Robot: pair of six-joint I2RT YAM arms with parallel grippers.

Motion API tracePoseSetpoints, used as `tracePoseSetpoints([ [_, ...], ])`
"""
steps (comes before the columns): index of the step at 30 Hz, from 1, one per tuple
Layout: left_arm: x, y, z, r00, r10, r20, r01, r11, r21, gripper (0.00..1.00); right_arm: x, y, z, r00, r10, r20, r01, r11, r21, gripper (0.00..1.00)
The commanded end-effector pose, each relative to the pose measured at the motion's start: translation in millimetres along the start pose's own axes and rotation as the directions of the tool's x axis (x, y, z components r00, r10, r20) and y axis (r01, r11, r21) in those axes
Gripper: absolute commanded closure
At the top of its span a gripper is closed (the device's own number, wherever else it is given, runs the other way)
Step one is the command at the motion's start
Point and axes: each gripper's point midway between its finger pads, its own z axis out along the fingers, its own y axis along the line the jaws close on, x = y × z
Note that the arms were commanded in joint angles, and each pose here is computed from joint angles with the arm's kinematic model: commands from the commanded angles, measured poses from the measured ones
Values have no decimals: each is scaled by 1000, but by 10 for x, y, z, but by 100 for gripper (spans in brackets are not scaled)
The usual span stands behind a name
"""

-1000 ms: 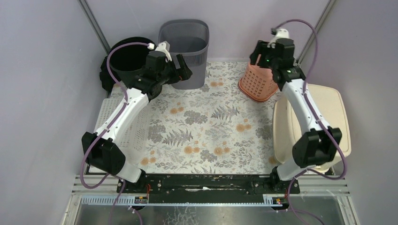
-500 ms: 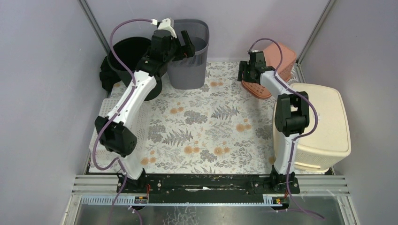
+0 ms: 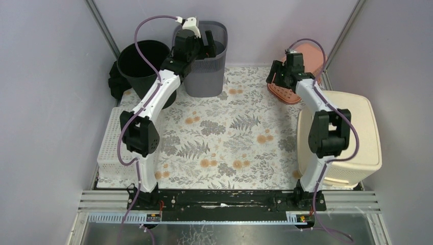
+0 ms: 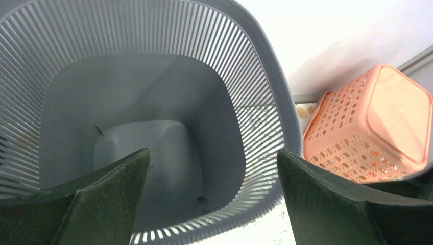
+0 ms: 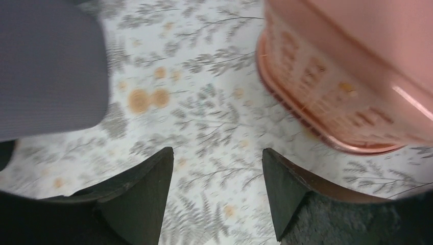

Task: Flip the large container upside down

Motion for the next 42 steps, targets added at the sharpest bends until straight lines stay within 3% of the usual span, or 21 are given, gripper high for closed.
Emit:
tracePoseSetpoints([
  [1,-256,134,155,998,1,56,0,1000,-30,0,-365,685,-652,992,78,102,-44,953,-301,28],
  [4,10,159,227,998,-21,-63,20,999,-29,0,-377,1122,-858,992,76,99,-23,892,-451,28],
  [9,354,137,22,990,-59,-126,62,998,12,0,-472,1629,-1148,982,76,174,32,836,-548,29],
  [23,566,82,-337,985,-47,-168,57,997,55,0,-816,2525,-1628,911,88,402,165,817,-552,27],
  [37,725,-24,-588,976,-75,-204,98,990,104,0,-731,2561,-824,946,-87,314,177,946,-271,28],
  [40,740,-52,-628,976,-77,-206,103,988,117,0,-656,2525,-707,950,-124,286,191,957,-218,35],
  [42,731,-70,-657,976,-75,-206,102,987,124,0,-618,2534,-680,946,-157,283,215,958,-188,48],
])
